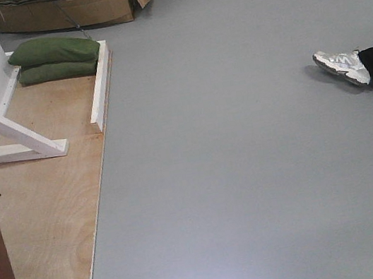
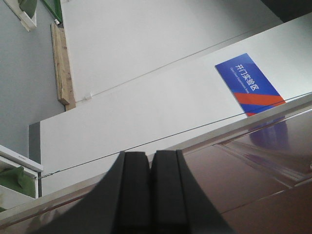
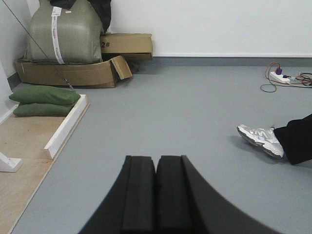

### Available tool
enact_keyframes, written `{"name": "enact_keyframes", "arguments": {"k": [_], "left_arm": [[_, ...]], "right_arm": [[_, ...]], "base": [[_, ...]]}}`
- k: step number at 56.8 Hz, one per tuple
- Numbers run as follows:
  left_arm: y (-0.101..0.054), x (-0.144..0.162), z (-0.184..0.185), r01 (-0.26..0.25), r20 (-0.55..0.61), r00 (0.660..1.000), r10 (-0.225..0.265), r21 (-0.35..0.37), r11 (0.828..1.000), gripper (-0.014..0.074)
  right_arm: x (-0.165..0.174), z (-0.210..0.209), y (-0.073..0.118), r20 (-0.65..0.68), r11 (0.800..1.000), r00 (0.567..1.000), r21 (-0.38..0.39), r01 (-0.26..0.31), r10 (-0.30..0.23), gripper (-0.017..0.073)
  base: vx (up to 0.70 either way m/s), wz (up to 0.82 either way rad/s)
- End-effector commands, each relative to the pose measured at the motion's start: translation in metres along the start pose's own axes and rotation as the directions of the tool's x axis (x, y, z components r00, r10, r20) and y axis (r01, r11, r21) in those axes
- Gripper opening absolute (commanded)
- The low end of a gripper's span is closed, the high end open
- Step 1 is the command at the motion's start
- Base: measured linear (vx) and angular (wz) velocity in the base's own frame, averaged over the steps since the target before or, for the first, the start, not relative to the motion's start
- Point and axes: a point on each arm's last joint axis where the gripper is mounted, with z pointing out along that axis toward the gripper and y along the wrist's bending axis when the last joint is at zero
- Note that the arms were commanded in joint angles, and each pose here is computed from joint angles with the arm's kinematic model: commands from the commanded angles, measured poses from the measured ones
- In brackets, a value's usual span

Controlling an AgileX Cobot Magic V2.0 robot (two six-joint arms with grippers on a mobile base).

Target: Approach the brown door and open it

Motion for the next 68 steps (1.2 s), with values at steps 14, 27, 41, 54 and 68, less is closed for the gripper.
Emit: {"name": "enact_keyframes", "arguments": {"k": [14, 27, 41, 54, 68], "left_arm": [[-0.048, 0.017, -0.001, -0.192, -0.248, 0.936, 0.25, 0.235, 0.953, -0.0003], [-0.071, 0.022, 0.007, -0.278, -0.334, 0.843, 0.421, 0.4, 0.873, -0.0003], [-0.075, 0.028, 0.01, -0.269, -0.366, 0.82, 0.441, 0.434, 0.86, -0.0003], [-0.079, 0.064, 0.018, -0.237, -0.432, 0.78, 0.452, 0.464, 0.853, -0.0003], [-0.087, 0.09, 0.018, -0.216, -0.463, 0.755, 0.465, 0.494, 0.842, -0.0003]], "right_arm": [[-0.006, 0.0, 0.0, 0.085, 1.0, 0.996, 0.005, 0.006, -0.006, 0.0], [-0.006, 0.0, 0.0, 0.085, 1.0, 0.996, 0.005, 0.006, -0.006, 0.0], [-0.006, 0.0, 0.0, 0.085, 1.0, 0.996, 0.005, 0.006, -0.006, 0.0], [-0.006, 0.0, 0.0, 0.085, 1.0, 0.996, 0.005, 0.006, -0.006, 0.0], [-0.006, 0.0, 0.0, 0.085, 1.0, 0.996, 0.005, 0.006, -0.006, 0.0]], "base": [[0.0, 0.0], [0.0, 0.0], [0.0, 0.0], [0.0, 0.0], [0.0, 0.0]]}}
